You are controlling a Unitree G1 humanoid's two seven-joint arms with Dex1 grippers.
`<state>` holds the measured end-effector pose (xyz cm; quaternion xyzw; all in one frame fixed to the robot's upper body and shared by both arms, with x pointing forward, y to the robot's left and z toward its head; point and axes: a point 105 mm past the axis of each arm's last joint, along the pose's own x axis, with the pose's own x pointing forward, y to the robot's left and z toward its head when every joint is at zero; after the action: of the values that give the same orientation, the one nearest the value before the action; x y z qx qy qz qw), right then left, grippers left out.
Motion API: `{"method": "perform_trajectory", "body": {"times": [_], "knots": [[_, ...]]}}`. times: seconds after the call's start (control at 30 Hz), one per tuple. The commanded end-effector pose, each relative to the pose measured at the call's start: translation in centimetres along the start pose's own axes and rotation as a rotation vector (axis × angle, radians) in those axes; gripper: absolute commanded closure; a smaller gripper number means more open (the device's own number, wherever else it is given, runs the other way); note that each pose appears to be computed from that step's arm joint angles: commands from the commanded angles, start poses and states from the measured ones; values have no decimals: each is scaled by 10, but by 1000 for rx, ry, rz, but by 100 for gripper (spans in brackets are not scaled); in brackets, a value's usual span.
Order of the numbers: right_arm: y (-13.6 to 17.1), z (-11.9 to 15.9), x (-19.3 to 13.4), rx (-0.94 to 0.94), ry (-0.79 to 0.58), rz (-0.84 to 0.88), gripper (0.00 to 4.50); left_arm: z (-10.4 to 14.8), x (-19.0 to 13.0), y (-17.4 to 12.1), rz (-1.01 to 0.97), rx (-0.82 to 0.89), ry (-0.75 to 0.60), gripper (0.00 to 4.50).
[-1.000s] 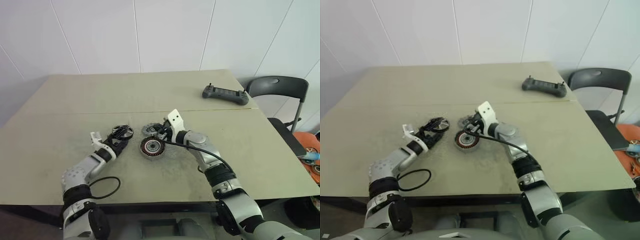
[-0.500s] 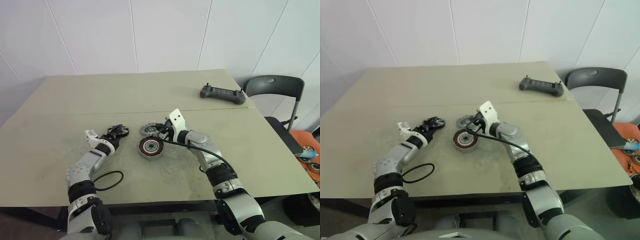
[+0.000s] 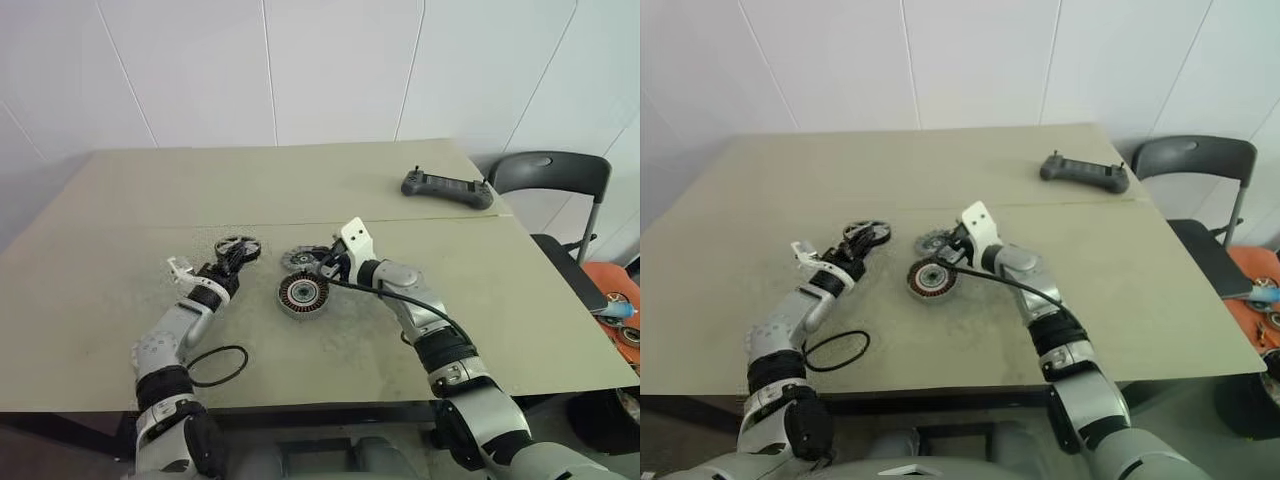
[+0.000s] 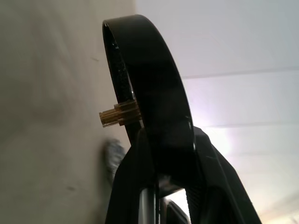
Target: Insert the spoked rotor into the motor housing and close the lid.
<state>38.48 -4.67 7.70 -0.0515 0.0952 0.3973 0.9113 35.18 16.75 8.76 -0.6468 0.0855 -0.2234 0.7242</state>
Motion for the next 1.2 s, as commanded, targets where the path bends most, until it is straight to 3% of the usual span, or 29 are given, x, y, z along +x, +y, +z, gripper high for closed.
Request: {"method": "perform_trajectory", "body": {"times": [0.03, 0.2, 0.43, 1.2], "knots": [[1, 17, -12, 20, -73, 59, 450, -18, 0, -28, -134, 51, 135, 411], [-1, 4, -27, 33, -33, 91, 450, -42, -7, -17, -104, 52, 285, 411], [-5, 0, -33, 31, -13, 77, 450, -64, -7, -6, -90, 1, 390, 411], [-5, -3, -34, 28, -7, 42, 450, -80, 4, 12, -60, -33, 454, 411]]}}
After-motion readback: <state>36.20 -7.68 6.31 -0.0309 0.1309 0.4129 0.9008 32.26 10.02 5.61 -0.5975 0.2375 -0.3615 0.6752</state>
